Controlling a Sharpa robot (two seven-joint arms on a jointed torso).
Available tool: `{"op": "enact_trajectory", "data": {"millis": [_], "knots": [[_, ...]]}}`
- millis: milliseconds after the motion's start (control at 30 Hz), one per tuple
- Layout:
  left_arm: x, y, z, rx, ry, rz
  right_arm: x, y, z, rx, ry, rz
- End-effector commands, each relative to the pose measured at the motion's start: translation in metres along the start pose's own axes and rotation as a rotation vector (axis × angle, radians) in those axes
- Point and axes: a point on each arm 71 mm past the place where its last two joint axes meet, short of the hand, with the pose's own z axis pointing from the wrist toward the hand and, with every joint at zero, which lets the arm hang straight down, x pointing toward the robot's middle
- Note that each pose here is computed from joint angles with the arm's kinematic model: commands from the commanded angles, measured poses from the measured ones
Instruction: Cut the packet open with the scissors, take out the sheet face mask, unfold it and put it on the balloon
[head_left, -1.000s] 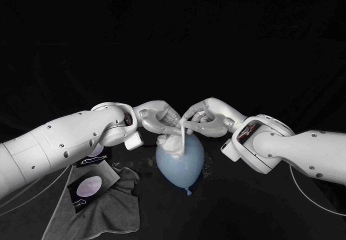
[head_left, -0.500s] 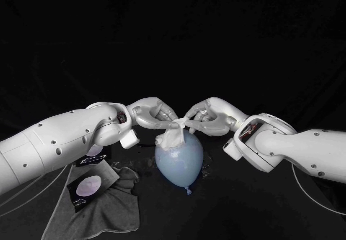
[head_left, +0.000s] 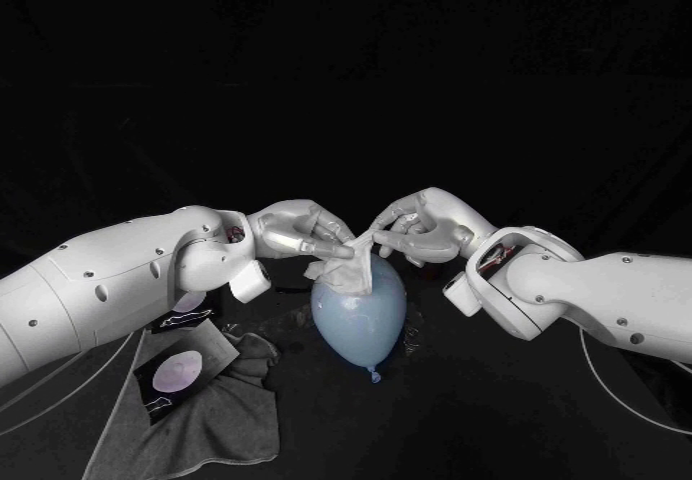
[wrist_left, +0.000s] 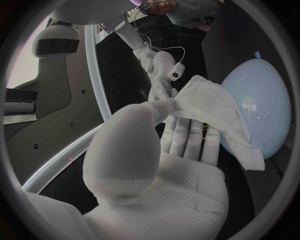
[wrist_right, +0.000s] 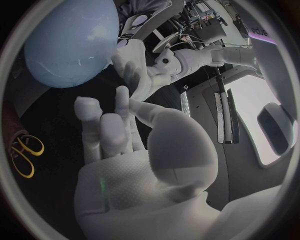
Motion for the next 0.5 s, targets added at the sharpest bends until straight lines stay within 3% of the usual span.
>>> {"op": "enact_trajectory", "data": {"millis": [33,167,500], "knots": [[0.0070,-0.0014,-0.0003,0.013,0.104,-0.102,-0.007,-0.005,0.003,0.028,-0.064,0.030],[0.0041,-0.0021,-0.0003,0.035,0.071,-0.144,-0.006,-0.007,0.006,0.041,-0.064,0.045],[-0.0089,-0.0011,-0.0027,0.059,-0.079,-0.170,0.000,-0.003,0.004,0.041,-0.024,0.081]]}}
